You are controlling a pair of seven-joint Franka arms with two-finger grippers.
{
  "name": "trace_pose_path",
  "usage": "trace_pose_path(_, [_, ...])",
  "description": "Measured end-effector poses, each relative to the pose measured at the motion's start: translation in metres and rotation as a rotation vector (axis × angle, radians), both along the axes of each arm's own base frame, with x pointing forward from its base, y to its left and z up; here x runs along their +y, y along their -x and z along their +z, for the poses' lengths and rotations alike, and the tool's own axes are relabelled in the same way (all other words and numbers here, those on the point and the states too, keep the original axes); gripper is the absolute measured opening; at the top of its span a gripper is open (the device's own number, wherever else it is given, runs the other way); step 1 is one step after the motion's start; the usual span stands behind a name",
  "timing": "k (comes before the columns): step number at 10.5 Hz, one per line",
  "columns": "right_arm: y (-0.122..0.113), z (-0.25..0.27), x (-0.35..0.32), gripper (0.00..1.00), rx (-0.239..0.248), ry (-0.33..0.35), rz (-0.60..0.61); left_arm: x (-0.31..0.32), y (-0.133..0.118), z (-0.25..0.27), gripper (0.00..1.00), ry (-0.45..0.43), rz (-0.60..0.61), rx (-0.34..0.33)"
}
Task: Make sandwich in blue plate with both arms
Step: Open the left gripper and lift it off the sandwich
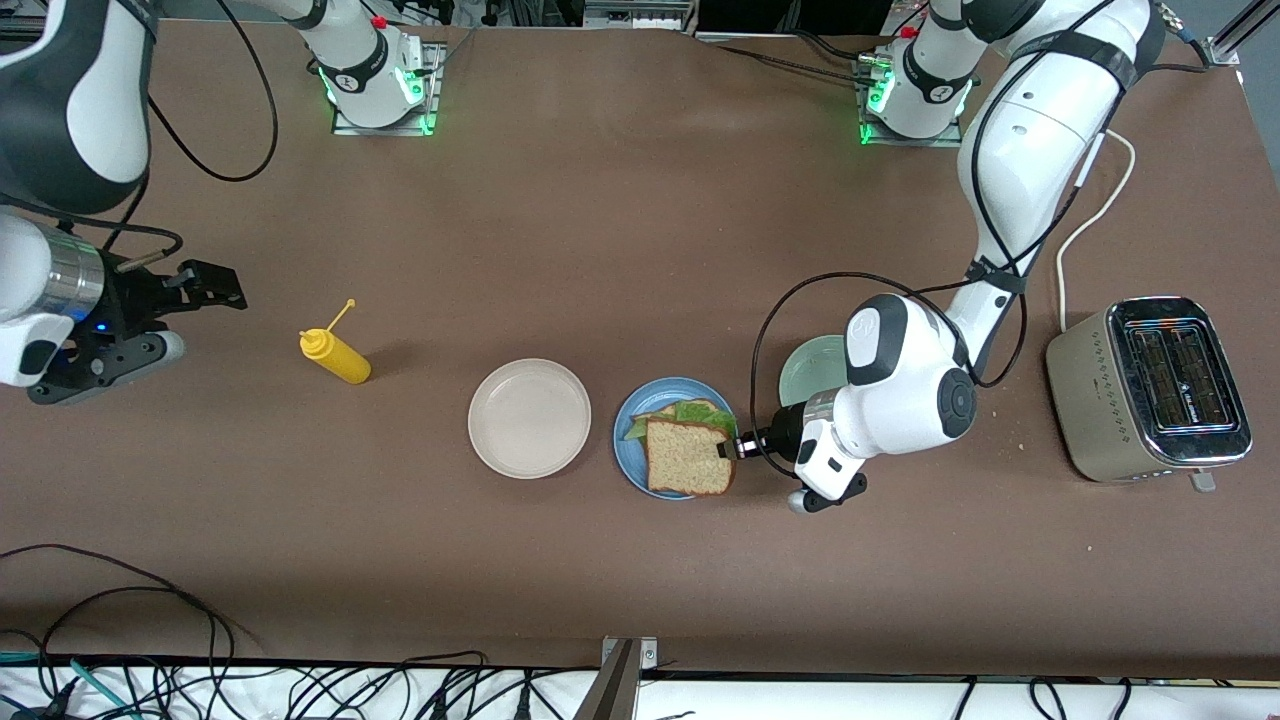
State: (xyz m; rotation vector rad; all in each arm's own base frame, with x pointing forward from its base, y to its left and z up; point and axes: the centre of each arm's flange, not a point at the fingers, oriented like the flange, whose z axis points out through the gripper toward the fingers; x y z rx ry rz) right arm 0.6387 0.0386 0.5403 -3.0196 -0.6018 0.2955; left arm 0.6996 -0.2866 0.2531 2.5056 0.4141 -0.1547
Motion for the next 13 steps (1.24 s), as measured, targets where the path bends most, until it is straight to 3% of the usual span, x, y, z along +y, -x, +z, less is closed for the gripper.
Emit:
trace_pose_path(4, [0.023,0.009,0.003,1.0,0.008,0.065,-0.096,-0.008,0.015,-0.028,0.33,-0.013,-0.021,0.049])
trace_pose_path(8, [0.052,0.011,-0.021,1.0,-0.025,0.053,-0.146,0.001,0.02,-0.049,0.36,-0.035,-0.021,0.089])
trace_pose_path(13, [0.053,0.014,-0.023,1.0,-0.039,0.037,-0.167,0.026,0.019,-0.056,0.37,-0.06,-0.028,0.153])
